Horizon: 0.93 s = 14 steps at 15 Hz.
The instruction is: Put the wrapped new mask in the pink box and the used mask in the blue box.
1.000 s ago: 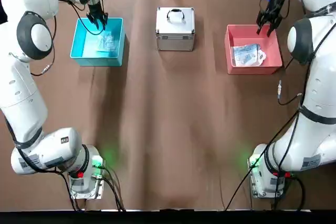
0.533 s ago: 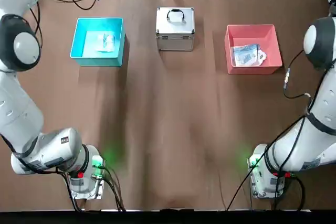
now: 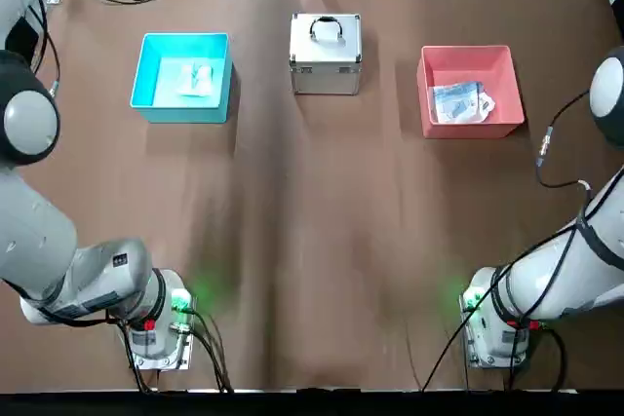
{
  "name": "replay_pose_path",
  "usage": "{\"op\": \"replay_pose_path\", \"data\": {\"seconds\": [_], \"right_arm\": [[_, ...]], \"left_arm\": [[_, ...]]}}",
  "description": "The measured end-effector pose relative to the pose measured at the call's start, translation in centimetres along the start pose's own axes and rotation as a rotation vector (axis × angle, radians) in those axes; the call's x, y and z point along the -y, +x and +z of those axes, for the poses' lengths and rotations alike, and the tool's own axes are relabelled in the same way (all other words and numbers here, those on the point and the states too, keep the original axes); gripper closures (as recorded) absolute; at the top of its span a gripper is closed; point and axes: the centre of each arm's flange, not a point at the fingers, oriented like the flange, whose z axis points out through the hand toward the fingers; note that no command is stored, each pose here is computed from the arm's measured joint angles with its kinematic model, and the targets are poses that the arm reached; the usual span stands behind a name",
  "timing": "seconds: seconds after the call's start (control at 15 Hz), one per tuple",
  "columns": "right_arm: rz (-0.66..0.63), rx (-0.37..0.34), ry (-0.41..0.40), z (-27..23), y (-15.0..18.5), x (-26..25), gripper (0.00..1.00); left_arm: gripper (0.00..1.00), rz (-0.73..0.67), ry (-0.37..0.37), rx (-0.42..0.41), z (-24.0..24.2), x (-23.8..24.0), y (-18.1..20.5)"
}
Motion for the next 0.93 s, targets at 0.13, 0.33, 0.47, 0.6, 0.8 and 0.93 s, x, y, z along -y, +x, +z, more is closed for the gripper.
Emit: {"op": "replay_pose_path", "data": {"seconds": [0.13, 0.33, 0.47, 0.6, 0.8, 0.93], "right_arm": [[-0.011, -0.005, 0.016, -0.3, -0.6, 1.3, 0.01], [-0.003, -0.028, 0.035, -0.4, -2.0, 2.7, 0.01], [0.000, -0.053, 0.040, -0.5, -3.0, 3.4, 0.01], [0.000, -0.063, 0.044, -0.7, -3.9, 3.5, 0.01], [-0.001, -0.059, 0.046, -0.4, -4.1, 3.5, 0.01], [-0.007, -0.071, 0.035, -0.5, -3.9, 3.8, 0.01]], "left_arm": [[0.01, -0.003, 0.003, 0.029, -1.8, 0.0, -1.0], [0.00, -0.015, 0.008, 0.011, -4.0, 0.3, -1.7], [0.00, -0.032, -0.012, -0.003, -5.2, 0.4, -2.3], [0.00, -0.054, -0.037, -0.008, -5.8, 0.1, -2.7], [0.00, -0.076, -0.066, -0.025, -5.6, -0.2, -2.4], [0.00, -0.096, -0.071, -0.044, -4.7, -0.4, -2.1]]}}
